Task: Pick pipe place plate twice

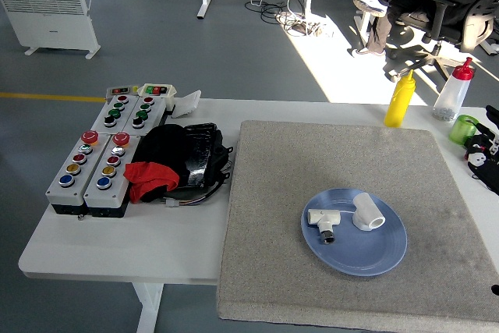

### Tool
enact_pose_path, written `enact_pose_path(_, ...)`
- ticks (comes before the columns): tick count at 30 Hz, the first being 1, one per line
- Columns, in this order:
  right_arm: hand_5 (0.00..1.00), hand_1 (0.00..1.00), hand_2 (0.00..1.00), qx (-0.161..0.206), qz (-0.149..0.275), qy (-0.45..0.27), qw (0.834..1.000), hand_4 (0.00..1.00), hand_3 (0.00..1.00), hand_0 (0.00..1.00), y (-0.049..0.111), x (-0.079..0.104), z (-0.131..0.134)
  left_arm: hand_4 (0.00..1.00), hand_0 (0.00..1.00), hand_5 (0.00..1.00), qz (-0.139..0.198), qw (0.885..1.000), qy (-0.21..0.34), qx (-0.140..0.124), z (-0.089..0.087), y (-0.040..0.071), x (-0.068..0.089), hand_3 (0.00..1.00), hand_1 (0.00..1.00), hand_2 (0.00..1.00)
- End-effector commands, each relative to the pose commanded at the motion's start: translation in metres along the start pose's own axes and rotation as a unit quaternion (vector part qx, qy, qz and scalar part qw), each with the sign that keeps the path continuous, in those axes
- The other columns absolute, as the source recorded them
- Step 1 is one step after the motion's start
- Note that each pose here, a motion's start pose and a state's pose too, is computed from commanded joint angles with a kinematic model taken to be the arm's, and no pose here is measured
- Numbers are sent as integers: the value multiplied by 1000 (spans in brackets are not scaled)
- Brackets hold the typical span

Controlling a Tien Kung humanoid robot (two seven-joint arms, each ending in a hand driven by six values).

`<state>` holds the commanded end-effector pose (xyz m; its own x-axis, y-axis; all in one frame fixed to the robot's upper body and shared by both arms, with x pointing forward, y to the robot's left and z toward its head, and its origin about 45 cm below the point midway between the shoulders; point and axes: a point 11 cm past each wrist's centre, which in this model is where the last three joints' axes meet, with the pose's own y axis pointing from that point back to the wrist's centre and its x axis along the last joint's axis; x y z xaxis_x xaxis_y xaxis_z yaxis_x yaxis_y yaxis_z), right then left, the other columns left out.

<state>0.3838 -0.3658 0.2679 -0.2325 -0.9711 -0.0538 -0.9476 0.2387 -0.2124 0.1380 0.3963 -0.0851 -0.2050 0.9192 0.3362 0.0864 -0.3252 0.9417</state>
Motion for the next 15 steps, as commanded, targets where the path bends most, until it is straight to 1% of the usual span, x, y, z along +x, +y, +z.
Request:
enact_pose_path(1,191,825,905,-2,10,-21,1000,447,840,878,0,6,0,368,681,998,0,1000,0,0,0,0,0,649,672,708)
enact_pose_path(2,308,810,871,-4,21,-47,999,481,814,857,0,14,0,368,681,998,0,1000,0,1,-1,0,0,649,672,708)
enact_pose_path(5,308,810,871,-14,38,-114,993,481,814,857,1,28,1,368,681,998,1,1000,-1,3,-2,-1,0,649,672,708)
enact_pose_path(7,308,810,871,-22,46,-155,987,481,814,857,1,31,4,368,681,998,1,1000,-1,3,-3,-1,1,649,672,708)
enact_pose_path(8,338,807,860,-27,48,-179,982,491,808,850,2,34,5,368,681,998,1,1000,-1,4,-4,-1,1,649,673,708)
enact_pose_path(9,338,807,860,-32,51,-199,978,491,808,850,2,36,6,368,681,998,1,1000,-1,5,-4,-1,1,649,673,708)
enact_pose_path(13,338,807,860,-55,62,-282,956,491,808,850,4,41,14,368,681,998,2,1000,-2,6,-6,-2,1,649,673,708)
enact_pose_path(14,350,791,839,-60,65,-300,950,493,793,846,5,41,15,368,681,998,2,1000,-2,6,-6,-2,1,650,672,708)
enact_pose_path(15,350,791,839,-67,69,-321,942,493,793,846,6,42,18,368,681,998,2,1000,-2,6,-6,-2,1,650,672,708)
